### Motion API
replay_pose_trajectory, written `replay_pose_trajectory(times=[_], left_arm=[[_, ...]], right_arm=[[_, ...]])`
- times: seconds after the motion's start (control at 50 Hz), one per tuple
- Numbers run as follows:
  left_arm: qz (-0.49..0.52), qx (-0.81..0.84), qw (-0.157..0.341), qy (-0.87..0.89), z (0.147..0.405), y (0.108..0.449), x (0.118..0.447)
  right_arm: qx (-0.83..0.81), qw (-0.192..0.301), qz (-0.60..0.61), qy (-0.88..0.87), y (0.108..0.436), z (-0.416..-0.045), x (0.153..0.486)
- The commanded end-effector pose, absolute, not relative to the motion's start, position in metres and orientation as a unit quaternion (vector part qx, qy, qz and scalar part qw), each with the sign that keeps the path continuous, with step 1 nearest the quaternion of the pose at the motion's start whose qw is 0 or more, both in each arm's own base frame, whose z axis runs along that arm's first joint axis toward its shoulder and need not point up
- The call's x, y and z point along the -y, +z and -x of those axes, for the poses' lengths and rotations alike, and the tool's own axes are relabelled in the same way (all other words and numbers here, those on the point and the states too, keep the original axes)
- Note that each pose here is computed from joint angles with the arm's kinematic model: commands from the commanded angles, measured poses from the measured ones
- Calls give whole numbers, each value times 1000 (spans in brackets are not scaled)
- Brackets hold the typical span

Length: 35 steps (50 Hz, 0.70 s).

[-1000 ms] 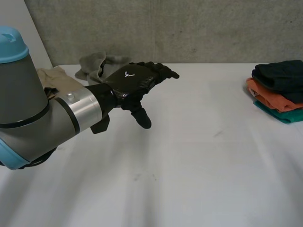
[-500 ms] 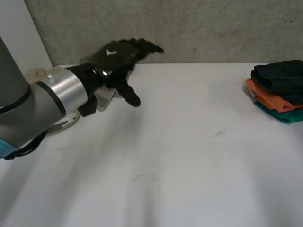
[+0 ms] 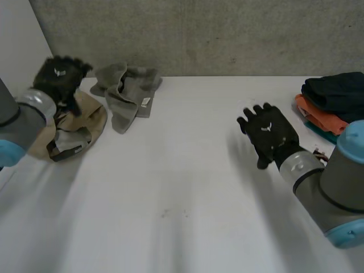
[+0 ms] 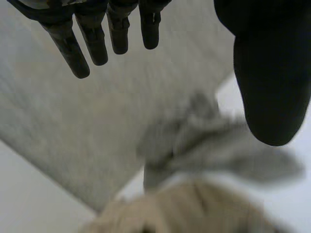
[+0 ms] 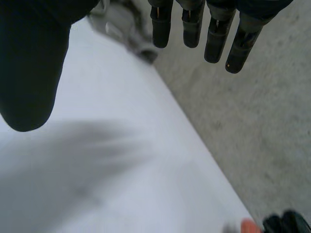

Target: Fold the laundry.

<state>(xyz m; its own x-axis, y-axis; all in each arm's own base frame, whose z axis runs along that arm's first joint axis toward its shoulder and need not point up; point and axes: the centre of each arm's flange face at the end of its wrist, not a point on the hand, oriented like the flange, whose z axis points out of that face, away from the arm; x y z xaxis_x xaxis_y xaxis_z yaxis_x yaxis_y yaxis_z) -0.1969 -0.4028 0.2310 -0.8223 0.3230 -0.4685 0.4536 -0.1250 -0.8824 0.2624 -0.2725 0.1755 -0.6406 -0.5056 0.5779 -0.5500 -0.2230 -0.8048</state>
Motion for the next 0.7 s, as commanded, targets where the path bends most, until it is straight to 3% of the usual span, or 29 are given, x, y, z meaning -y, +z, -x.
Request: replay_pose_trajectory(times=[0.02,0.24,0.42,0.52,0.58,0.66,0.7], left_arm=[[-341,-679,67,-646,174,163,440],[-343,-702,55,-622,166,113,456],[-338,-669,71,-658,169,102,477],[-324,-640,91,-691,186,121,468],[-309,-608,95,-725,202,155,453],[-283,-599,34,-748,231,184,418],[-272,-599,-31,-753,257,200,388]], right_arm=[[633,30,-423,647,164,-257,267],[630,32,-420,653,154,-254,264],[634,37,-417,650,152,-252,264],[641,40,-414,645,149,-248,264],[640,43,-411,647,151,-246,266],[638,46,-409,651,154,-246,268],[637,52,-403,655,157,-245,270]])
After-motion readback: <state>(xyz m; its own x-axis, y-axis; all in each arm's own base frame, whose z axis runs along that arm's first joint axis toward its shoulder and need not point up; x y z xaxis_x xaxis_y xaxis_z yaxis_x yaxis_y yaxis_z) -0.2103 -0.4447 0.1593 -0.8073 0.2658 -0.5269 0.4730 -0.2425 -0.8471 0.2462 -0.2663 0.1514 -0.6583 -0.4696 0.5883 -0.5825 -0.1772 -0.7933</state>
